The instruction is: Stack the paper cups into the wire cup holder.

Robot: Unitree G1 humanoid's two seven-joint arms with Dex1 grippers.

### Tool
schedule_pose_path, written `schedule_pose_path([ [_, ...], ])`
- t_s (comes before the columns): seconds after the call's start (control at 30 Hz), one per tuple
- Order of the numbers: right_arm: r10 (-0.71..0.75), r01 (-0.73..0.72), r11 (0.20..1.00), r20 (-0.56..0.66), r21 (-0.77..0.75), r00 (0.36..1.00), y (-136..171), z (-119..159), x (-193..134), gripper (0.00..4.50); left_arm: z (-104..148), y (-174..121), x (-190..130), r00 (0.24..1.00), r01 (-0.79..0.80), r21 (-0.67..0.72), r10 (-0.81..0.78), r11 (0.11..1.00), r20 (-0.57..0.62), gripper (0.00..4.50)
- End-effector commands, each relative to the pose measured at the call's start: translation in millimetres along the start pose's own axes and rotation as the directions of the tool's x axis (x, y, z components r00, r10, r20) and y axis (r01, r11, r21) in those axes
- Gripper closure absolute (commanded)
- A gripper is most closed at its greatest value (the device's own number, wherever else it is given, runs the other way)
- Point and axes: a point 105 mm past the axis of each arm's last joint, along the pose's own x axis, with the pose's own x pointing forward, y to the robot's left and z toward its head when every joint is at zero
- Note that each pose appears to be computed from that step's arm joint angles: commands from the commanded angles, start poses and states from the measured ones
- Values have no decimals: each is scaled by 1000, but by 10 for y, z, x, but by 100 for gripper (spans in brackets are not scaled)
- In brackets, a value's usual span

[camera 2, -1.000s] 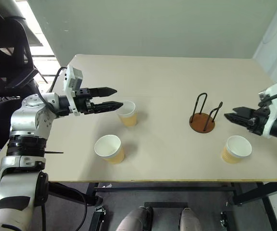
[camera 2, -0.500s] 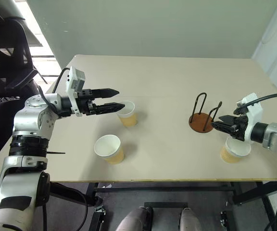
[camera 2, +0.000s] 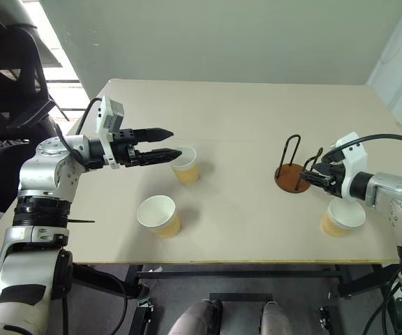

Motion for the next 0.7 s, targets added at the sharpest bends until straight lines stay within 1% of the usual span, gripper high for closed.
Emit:
schedule_pose_path([
  [0.03,-17,19,999,39,-51,999,-5,140,19,221,167,-26,7,999,6,51,-8,999,32,52],
  [0.33,-13,16,999,68,-48,998,53,224,165,221,148,-24,7,1000,2,46,-3,999,26,52],
  [0.57,-8,11,999,66,-45,998,99,211,230,221,144,-18,0,1000,-2,44,1,999,24,52],
  [0.63,-15,18,999,64,-43,998,94,205,234,259,140,-14,-2,1000,-4,43,3,999,23,48],
  [0.7,-25,28,999,59,-46,998,83,196,235,309,137,-12,-5,1000,-5,42,4,999,22,48],
])
